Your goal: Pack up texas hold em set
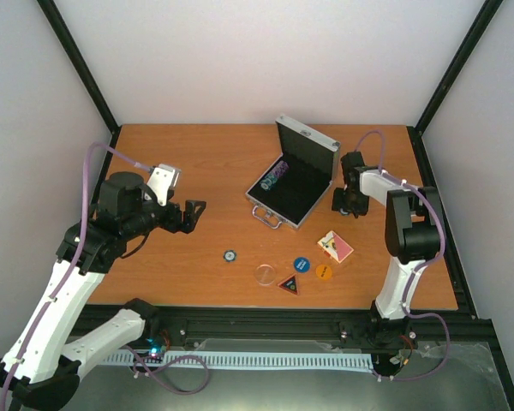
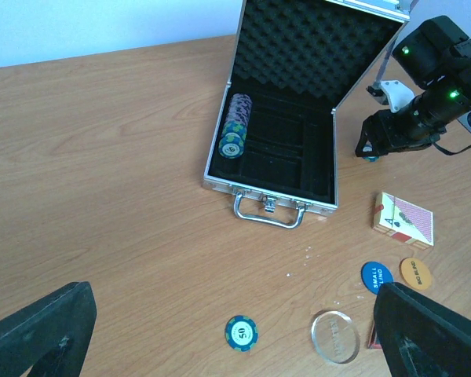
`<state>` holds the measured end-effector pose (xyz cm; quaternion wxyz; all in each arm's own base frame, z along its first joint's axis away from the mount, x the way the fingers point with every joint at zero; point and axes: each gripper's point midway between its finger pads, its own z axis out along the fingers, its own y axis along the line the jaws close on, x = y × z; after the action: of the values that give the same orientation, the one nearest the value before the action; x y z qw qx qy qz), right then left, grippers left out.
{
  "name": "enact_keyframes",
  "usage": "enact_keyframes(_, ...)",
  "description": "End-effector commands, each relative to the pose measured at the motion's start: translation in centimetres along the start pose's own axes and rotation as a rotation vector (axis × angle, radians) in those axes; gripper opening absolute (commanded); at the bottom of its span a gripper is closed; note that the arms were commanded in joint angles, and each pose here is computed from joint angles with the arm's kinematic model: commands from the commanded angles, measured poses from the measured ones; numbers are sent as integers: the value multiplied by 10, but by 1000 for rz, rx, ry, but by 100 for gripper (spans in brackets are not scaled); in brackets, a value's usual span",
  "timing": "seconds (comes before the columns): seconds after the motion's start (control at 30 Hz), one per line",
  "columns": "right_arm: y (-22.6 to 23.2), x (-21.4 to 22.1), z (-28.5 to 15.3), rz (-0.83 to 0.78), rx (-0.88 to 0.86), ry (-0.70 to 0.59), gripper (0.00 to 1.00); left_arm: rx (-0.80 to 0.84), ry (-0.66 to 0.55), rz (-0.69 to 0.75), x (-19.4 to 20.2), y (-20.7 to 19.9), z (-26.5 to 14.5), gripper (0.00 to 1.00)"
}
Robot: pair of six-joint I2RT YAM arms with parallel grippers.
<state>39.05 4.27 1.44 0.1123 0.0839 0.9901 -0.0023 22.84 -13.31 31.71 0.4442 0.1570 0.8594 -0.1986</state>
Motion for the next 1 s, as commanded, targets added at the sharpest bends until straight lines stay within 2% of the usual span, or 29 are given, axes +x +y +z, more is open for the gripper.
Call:
enact_keyframes(0.0,-4,25,6,-5,14,80,60,10,-31,-5,-11,-3,-5,100)
enact_keyframes(0.1,-4,26,9,0,18,78,54,12,-28,-5,-10,-3,-5,100)
enact_keyframes(0.2,-7,26,10,-1,33,77,34,4,-29,-6,-9,-2,-6,100)
enact_keyframes(0.27,-8,28,11,-4,40,79,25,1,-32,-6,-9,-1,-6,100)
enact_keyframes(0.37,-10,29,12,-4,47,80,18,5,-29,-9,-9,-2,-6,100)
enact_keyframes(0.5,-14,29,7,0,61,64,17,3,-32,-8,-9,-2,-7,100)
enact_keyframes(0.67,-14,27,-1,3,60,44,18,9,-30,-11,-8,-2,-5,100)
enact_keyframes(0.77,-14,25,-10,16,55,17,31,24,-8,-11,-6,-4,0,100)
enact_keyframes(0.8,-14,24,-14,21,51,5,38,28,3,-9,-5,-5,1,100)
enact_keyframes(0.83,-15,23,-19,24,52,-9,50,30,14,-7,-4,-5,2,100)
enact_keyframes(0.87,-16,20,-25,27,54,-28,55,29,27,-5,-3,-5,4,100)
enact_keyframes(0.97,-17,13,-42,31,54,-72,59,30,30,-2,-4,-5,5,100)
